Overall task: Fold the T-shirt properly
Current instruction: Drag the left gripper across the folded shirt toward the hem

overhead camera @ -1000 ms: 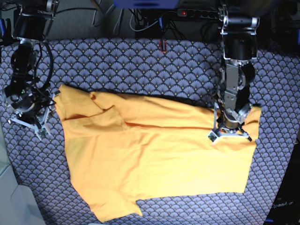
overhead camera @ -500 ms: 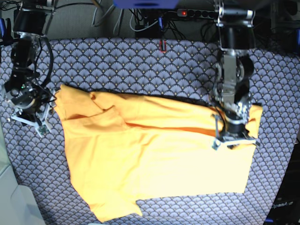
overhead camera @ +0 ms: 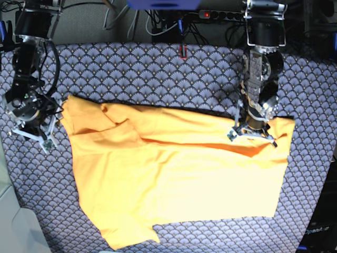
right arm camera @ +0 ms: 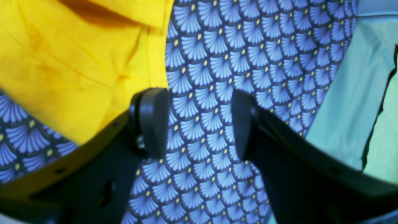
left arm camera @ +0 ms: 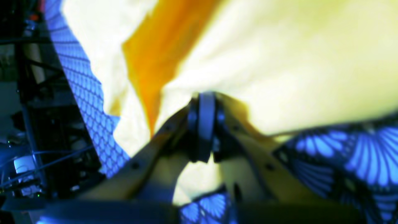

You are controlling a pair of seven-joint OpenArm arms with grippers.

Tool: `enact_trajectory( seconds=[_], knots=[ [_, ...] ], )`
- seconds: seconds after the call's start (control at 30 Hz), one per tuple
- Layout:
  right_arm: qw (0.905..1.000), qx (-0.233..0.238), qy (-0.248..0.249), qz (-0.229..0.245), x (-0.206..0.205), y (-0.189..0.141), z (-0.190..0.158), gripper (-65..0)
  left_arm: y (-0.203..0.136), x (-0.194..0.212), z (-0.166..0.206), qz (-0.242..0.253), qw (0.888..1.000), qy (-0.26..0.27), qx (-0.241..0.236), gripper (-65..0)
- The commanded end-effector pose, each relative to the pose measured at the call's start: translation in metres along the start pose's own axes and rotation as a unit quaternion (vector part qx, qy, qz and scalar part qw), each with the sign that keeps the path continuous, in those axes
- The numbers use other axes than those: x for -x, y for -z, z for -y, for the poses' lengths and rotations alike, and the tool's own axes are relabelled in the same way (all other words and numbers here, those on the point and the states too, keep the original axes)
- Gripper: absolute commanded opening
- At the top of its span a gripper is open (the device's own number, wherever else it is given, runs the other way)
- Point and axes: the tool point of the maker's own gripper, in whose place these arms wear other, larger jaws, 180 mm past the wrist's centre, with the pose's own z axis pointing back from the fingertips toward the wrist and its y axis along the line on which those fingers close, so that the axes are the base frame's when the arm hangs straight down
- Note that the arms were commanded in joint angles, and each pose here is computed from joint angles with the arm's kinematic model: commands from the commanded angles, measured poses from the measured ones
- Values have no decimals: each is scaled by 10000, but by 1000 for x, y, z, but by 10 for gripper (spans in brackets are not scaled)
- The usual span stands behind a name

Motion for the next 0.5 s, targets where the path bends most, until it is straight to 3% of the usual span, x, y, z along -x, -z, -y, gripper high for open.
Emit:
enact_trajectory(
  seconds=[0.0,0.3,0.47],
  knots=[
    [9997,178,-11,166,-10,-5,13,-319,2,-13,-22,162,9996,-33,-246,-650],
    [9997,168,-7,155,-10,-5,12,-319,7,-26,-51,252,9985,-57,-474,-650],
    [9997,168,-7,155,-10,-5,12,-319,20,-16,-45,68,9996,-66,-268,-650]
  ],
)
